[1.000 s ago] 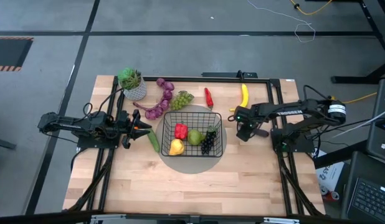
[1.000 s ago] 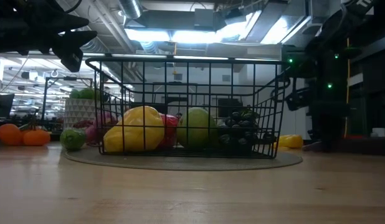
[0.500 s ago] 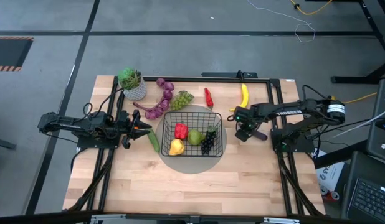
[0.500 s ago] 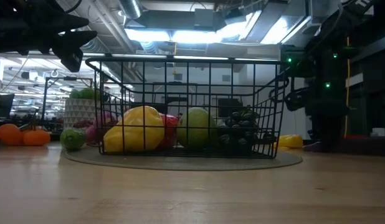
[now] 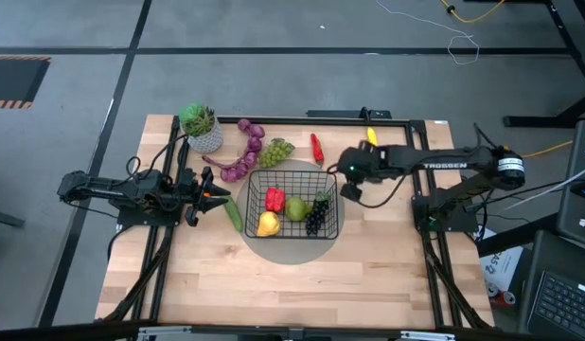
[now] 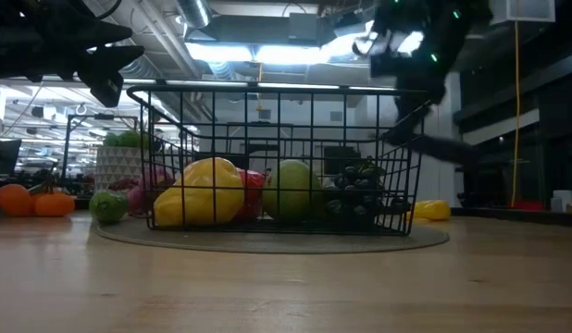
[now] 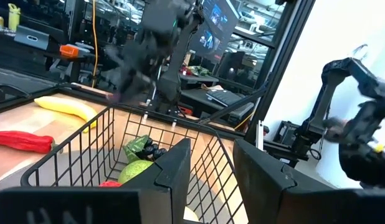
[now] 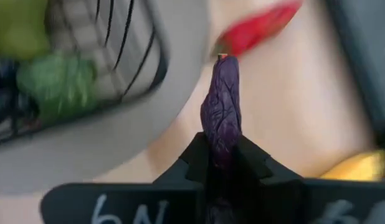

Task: Build produce basket
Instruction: Put the purple eggplant into the black wire basket

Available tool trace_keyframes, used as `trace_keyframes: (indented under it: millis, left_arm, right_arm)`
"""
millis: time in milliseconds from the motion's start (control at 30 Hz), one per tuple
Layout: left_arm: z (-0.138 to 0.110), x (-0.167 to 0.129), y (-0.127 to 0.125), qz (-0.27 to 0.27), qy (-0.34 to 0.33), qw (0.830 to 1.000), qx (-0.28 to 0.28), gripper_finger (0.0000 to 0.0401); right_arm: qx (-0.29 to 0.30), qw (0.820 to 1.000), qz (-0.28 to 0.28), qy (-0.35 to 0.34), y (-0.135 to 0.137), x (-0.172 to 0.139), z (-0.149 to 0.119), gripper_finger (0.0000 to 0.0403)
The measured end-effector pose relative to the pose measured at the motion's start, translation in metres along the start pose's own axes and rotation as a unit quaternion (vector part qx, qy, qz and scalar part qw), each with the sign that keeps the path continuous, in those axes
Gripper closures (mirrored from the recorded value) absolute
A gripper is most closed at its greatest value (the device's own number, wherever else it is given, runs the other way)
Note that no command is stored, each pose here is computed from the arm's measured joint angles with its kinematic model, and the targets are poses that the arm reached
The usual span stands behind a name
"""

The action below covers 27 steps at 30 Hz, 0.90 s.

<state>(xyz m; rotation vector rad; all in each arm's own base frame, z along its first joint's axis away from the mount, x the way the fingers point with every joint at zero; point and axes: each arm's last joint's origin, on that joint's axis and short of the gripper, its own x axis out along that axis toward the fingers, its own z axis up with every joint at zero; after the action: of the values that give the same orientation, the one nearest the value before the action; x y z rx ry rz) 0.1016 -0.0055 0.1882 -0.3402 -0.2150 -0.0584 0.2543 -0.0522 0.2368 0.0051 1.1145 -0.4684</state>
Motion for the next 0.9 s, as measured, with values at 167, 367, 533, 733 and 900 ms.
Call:
trace_keyframes:
  millis: [167,367,533,733,900]
  left_arm:
    - [0.0,0.0,0.0,0.0,0.0,1.0,0.0,0.0286]
    - [0.0,0.0,0.0,0.0,0.0,1.0,0.0,0.0286]
    - [0.0,0.0,0.0,0.0,0.0,1.0,0.0,0.0286]
    - [0.0,0.0,0.0,0.0,0.0,1.0,0.0,0.0286]
    - [0.0,0.0,0.0,0.0,0.0,1.0,0.0,0.0286]
  right_arm:
    - [-0.035,0.995,-0.03,-0.088,-0.009,-0.035,0.038,0.0369]
    - [-0.08,0.956,0.137,-0.247,0.001,-0.062,0.072,0.036]
    - [-0.144,0.872,0.326,-0.335,0.021,-0.069,0.087,0.0362]
    - [-0.173,0.837,0.37,-0.364,0.051,-0.061,0.096,0.0356]
    - [-0.174,0.856,0.346,-0.343,0.07,-0.044,0.098,0.0355]
